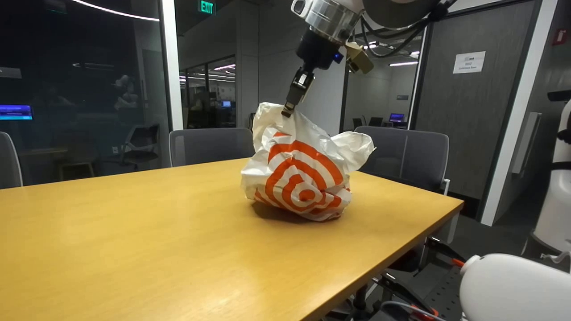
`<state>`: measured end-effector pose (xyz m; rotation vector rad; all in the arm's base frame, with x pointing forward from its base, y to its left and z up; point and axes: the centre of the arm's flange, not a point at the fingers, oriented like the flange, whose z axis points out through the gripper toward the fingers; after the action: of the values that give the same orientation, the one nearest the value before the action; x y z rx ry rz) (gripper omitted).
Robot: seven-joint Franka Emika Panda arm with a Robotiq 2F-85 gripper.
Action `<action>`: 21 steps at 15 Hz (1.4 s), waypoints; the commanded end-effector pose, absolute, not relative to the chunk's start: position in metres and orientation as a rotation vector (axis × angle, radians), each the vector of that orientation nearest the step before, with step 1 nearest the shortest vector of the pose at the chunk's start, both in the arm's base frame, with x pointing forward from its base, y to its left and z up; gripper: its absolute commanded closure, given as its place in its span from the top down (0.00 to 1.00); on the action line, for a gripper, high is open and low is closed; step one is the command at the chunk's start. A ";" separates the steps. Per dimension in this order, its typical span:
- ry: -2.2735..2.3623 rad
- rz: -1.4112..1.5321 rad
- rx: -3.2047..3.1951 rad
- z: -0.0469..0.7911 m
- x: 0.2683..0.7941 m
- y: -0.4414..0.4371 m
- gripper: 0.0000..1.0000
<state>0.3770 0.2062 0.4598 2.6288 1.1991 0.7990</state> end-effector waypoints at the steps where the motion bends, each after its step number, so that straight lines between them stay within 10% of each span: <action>1: 1.221 0.692 2.660 0.445 0.379 0.207 0.00; 10: 1.353 0.449 2.845 0.381 0.376 0.228 0.00; 11: 1.333 0.432 2.866 0.382 0.376 0.230 0.26; 21: 1.232 0.381 2.699 0.457 0.378 0.229 0.94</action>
<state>0.3774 0.2287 0.4237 2.7567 1.2824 0.3746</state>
